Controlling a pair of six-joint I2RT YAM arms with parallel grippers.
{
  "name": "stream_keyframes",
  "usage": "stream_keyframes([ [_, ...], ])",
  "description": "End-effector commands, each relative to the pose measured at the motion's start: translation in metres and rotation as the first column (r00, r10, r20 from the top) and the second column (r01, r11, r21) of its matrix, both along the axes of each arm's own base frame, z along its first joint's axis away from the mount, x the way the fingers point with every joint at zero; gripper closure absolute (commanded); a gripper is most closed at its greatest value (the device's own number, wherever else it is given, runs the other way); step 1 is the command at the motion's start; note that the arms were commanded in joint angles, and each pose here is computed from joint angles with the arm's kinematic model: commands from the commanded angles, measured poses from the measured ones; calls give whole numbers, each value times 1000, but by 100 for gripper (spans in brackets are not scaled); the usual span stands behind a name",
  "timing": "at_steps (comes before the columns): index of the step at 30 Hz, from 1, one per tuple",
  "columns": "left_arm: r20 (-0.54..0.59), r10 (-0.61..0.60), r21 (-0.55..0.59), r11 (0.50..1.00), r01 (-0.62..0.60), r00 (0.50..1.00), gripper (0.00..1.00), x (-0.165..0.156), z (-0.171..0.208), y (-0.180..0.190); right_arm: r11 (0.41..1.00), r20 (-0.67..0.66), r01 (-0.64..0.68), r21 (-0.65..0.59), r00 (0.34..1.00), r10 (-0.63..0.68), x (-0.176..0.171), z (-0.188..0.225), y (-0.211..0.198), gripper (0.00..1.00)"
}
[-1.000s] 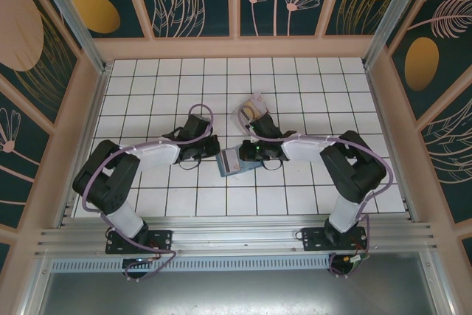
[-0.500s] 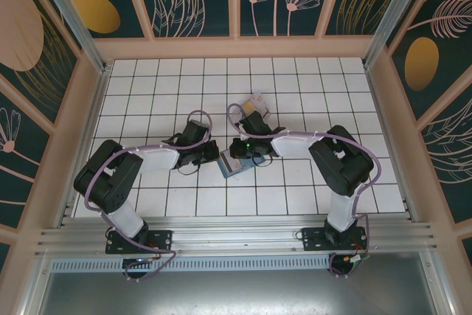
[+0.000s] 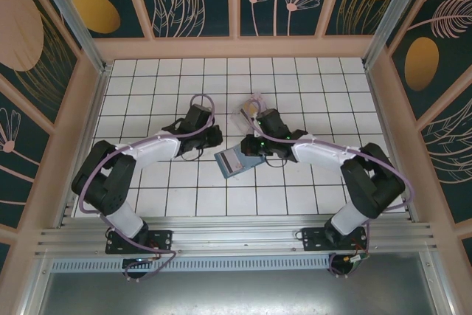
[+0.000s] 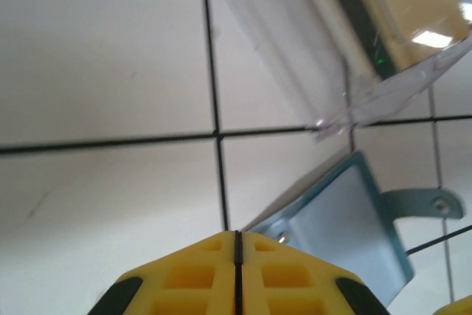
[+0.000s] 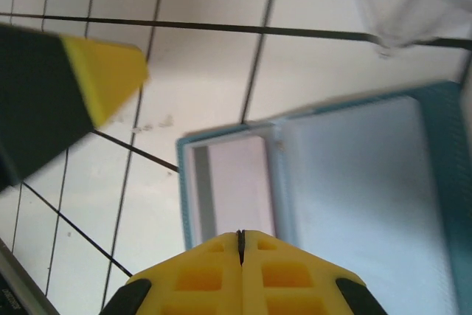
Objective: Put the credit cards into the card holder
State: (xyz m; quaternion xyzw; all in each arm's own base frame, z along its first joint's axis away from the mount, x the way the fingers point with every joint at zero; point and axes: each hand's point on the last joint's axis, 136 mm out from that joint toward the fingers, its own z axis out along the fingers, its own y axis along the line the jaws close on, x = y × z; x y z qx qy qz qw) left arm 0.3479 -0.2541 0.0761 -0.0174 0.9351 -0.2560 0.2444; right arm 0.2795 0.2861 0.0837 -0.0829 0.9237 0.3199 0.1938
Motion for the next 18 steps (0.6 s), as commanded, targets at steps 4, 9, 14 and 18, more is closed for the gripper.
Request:
stream_keyframes([
  [4, -51, -61, 57, 996, 64, 997, 90, 10, -24, -11, 996, -85, 85, -39, 992, -88, -24, -22, -43, 93],
  [9, -74, -79, 54, 995, 83, 994, 89, 11, -35, -15, 992, -118, 109, -57, 986, -116, -38, -37, -58, 93],
  [14, -112, -119, 2, 993, 120, 987, 86, 1, -47, -24, 986, -126, 143, -85, 980, -153, -39, -51, -68, 93],
  [18, -116, -134, -29, 991, 132, 984, 84, -7, -48, -25, 978, -125, 175, -118, 974, -189, -33, -62, -75, 90],
])
